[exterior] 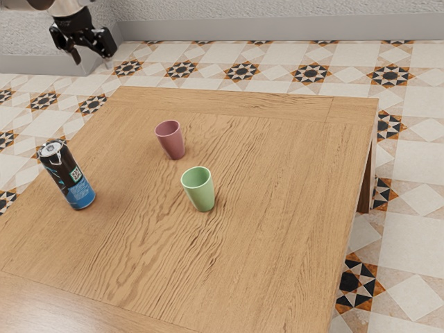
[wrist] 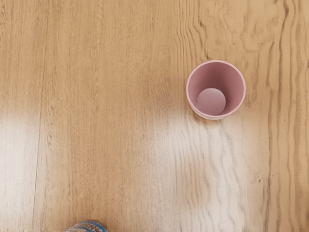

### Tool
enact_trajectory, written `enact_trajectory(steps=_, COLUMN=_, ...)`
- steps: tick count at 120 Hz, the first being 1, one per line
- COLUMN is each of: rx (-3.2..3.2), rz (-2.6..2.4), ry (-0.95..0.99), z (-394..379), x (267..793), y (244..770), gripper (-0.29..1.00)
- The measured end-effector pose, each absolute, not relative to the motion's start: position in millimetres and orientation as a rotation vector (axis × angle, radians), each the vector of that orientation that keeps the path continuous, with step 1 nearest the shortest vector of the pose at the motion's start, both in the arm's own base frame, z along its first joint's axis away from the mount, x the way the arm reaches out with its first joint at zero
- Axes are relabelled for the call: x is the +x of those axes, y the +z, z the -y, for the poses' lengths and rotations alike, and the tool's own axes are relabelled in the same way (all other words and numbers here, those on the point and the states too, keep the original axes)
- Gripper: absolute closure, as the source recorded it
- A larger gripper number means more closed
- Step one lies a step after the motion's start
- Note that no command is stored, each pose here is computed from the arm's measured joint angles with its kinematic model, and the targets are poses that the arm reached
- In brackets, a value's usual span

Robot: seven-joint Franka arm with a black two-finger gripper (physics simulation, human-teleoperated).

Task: Place the right cup onto the left cup

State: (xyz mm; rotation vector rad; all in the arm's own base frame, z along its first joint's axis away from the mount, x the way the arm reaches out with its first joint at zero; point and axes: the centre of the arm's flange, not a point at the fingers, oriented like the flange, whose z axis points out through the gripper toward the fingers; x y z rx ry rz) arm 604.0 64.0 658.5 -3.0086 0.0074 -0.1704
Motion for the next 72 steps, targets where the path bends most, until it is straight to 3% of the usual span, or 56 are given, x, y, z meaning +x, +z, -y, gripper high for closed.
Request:
enact_trajectory(steps=18, rx=-3.027, rz=-0.112, ry=-0.117, z=-26.8, x=599.5, y=657.6, gripper=0.02)
enact_trajectory(steps=49, rx=-3.033, rz=-0.187, ry=0.008, z=86.1, x=647.4, y=561.0, gripper=0.02)
enact_trajectory(steps=72, rx=-3.106, rz=-0.021, ry=0.050, z=123.2, x=658.9, y=476.0, gripper=0.02)
